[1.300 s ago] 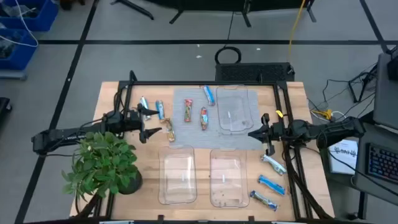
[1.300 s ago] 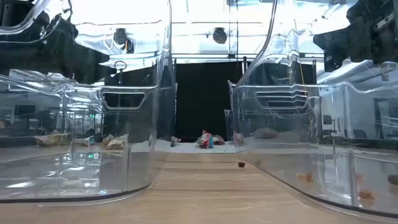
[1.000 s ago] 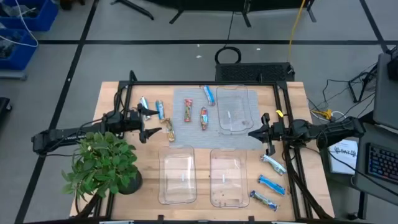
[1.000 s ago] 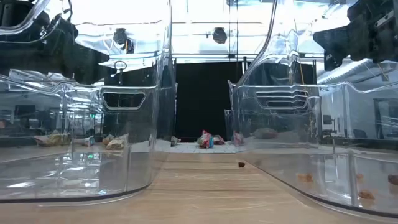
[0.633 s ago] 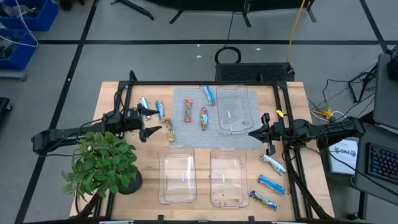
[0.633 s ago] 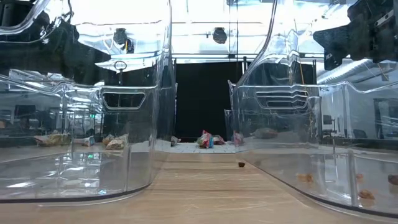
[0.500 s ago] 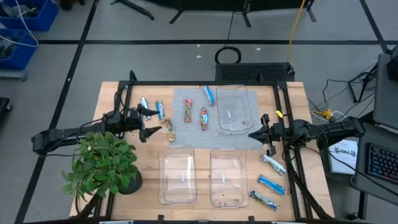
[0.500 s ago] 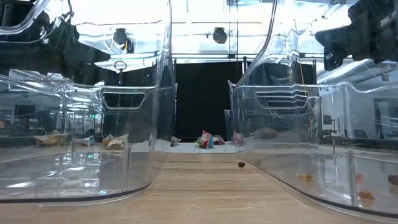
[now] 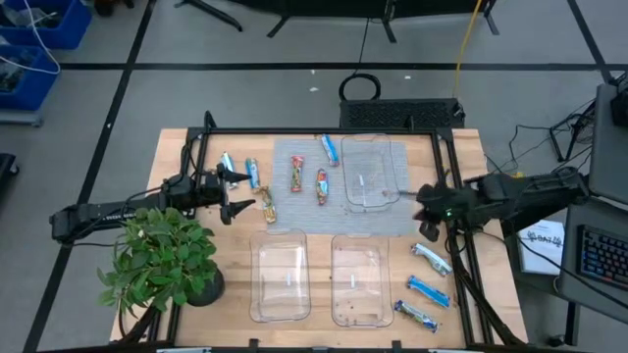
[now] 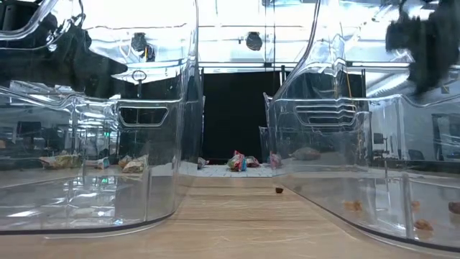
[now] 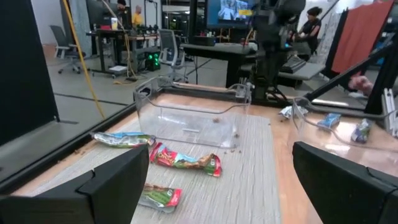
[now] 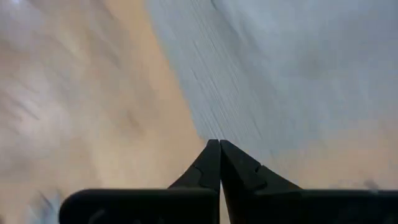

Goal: Pick and place Granola Bars by type
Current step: Put the top blue granola bar into the bottom right transparent bin

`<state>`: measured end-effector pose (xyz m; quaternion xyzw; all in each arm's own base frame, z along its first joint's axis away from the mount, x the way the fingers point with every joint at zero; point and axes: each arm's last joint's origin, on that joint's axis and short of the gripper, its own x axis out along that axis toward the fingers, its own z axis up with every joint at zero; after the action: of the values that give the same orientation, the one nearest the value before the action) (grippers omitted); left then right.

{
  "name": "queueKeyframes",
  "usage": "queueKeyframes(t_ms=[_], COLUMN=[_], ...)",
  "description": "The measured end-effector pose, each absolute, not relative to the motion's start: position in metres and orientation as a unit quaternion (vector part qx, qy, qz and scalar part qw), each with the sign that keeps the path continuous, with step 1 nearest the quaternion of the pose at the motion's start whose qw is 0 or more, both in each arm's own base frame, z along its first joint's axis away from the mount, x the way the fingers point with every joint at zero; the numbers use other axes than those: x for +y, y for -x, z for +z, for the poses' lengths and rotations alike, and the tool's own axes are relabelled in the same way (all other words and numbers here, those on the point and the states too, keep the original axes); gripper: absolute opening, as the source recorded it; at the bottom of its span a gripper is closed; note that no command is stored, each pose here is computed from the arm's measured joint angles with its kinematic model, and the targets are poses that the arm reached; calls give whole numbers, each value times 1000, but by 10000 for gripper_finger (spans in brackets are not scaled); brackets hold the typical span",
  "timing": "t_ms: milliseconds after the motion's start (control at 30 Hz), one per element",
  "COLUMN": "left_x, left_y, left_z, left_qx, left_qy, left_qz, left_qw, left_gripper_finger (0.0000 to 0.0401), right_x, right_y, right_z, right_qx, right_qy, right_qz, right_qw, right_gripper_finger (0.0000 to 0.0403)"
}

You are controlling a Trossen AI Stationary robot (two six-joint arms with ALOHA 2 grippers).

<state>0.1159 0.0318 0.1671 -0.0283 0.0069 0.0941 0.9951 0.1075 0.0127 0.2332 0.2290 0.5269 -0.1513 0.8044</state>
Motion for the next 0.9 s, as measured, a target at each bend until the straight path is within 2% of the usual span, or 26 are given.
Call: queueKeyframes(t_ms=[200, 267, 367, 533, 667, 900], left_x=[32, 32, 32, 32, 32, 32], left_y=[-116, -116, -116, -115, -115, -115], left_z=[164, 163, 160, 155, 155, 155], left_qx=[22, 31, 45, 70, 72, 73], left_qy=[17, 19, 21, 25, 25, 8], left_qz=[95, 95, 95, 95, 95, 94], left_qw=[995, 995, 994, 993, 993, 993], left_gripper_finger=[397, 397, 397, 397, 397, 397], right_x=[27, 34, 43, 56, 63, 58], right_y=[-121, -124, -126, -131, -132, -116], right_z=[216, 212, 210, 208, 193, 159], right_qx=[655, 677, 687, 670, 658, 682], right_qy=[-321, -327, -333, -340, -359, -363], right_qz=[-129, -124, -125, -120, -112, -164], right_qw=[672, 648, 634, 649, 652, 614], right_gripper_finger=[0, 0, 0, 10, 54, 147])
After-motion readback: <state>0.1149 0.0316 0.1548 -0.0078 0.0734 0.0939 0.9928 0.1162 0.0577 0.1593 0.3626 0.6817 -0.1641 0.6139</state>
